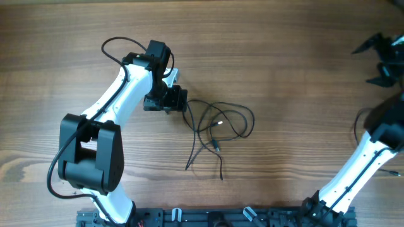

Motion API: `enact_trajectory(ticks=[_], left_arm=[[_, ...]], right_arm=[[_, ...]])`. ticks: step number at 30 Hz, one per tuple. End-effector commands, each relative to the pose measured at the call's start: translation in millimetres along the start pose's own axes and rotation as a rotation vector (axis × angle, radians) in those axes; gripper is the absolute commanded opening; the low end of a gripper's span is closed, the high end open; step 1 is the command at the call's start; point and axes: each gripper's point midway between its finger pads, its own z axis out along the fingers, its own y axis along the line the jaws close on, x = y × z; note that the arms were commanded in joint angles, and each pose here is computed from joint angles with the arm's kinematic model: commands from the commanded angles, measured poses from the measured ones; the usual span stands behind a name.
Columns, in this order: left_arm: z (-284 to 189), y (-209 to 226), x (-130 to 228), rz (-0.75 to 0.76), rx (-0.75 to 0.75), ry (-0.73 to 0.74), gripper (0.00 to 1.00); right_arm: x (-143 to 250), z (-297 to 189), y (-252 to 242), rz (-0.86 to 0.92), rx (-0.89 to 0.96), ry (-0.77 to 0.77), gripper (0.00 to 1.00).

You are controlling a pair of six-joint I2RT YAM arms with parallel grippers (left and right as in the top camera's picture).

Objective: Untangle cables

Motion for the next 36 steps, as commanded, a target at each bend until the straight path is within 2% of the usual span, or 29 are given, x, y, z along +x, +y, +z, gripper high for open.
enact_trajectory(ticks=[1, 3, 4, 8, 10, 13, 16, 17, 18, 19, 21, 22, 23, 25, 26, 27, 31, 36], left_arm=[[3.3, 0.0, 2.5, 0.017, -0.003, 0.012, 0.83], [3.3, -0.1, 2.6, 0.017, -0.003, 0.012, 0.83], [3.3, 0.0, 2.6, 0.017, -0.003, 0.012, 0.83], [3.3, -0.1, 2.6, 0.017, -0.003, 0.012, 0.83], [3.3, 0.0, 2.6, 0.017, -0.003, 0.012, 0.82], [3.3, -0.1, 2.7, 0.04, -0.002, 0.013, 0.82], [3.3, 0.0, 2.8, 0.043, -0.003, 0.013, 0.82], [3.3, 0.0, 2.8, 0.043, -0.003, 0.013, 0.82], [3.3, 0.0, 2.8, 0.043, -0.003, 0.013, 0.82], [3.3, 0.0, 2.8, 0.043, -0.003, 0.013, 0.82], [3.3, 0.0, 2.6, 0.043, -0.003, 0.012, 0.82], [3.3, 0.0, 2.7, 0.043, -0.003, 0.013, 0.82], [3.3, 0.0, 2.8, 0.043, -0.003, 0.013, 0.82], [3.3, -0.1, 2.5, 0.044, -0.002, 0.011, 0.82], [3.3, -0.1, 2.5, 0.044, -0.002, 0.011, 0.82], [3.3, -0.1, 2.5, 0.044, -0.002, 0.011, 0.82], [3.3, -0.3, 0.7, 0.045, -0.002, 0.004, 0.82], [3.3, -0.5, -0.2, 0.046, -0.001, 0.001, 0.82]], right_arm=[[3.4, -63.2, -12.1, -0.042, 0.214, -0.223, 1.0], [28.6, -106.0, -5.4, -0.059, 0.184, -0.299, 1.0], [57.1, -133.0, -7.9, -0.066, 0.181, -0.341, 1.0], [128.1, -174.3, -21.8, -0.084, 0.167, -0.424, 1.0], [156.4, -163.7, -27.6, -0.08, 0.136, -0.366, 1.0], [187.7, -125.3, -54.6, 0.114, 0.157, -0.264, 1.0], [194.7, -73.2, -80.1, 0.16, 0.174, -0.244, 1.0], [195.6, -56.9, -93.8, 0.241, 0.194, -0.268, 1.0], [196.2, -41.6, -104.4, 0.314, 0.199, -0.293, 0.94], [193.2, -22.4, -113.2, 0.38, 0.184, -0.328, 0.82], [178.1, 7.6, -118.9, 0.384, 0.142, -0.384, 0.63], [172.9, 25.9, -124.1, 0.38, 0.131, -0.399, 0.4], [170.7, 39.7, -128.8, 0.375, 0.127, -0.405, 0.22], [163.9, 63.6, -137.2, 0.344, 0.118, -0.437, 0.1], [154.5, 70.4, -138.8, 0.25, 0.12, -0.483, 0.04], [144.9, 71.2, -143.1, 0.189, 0.143, -0.54, 0.04], [129.6, 56.0, -169.8, 0.206, 0.295, -0.675, 0.04], [131.1, 66.7, -176.9, 0.241, 0.319, -0.646, 0.04]])
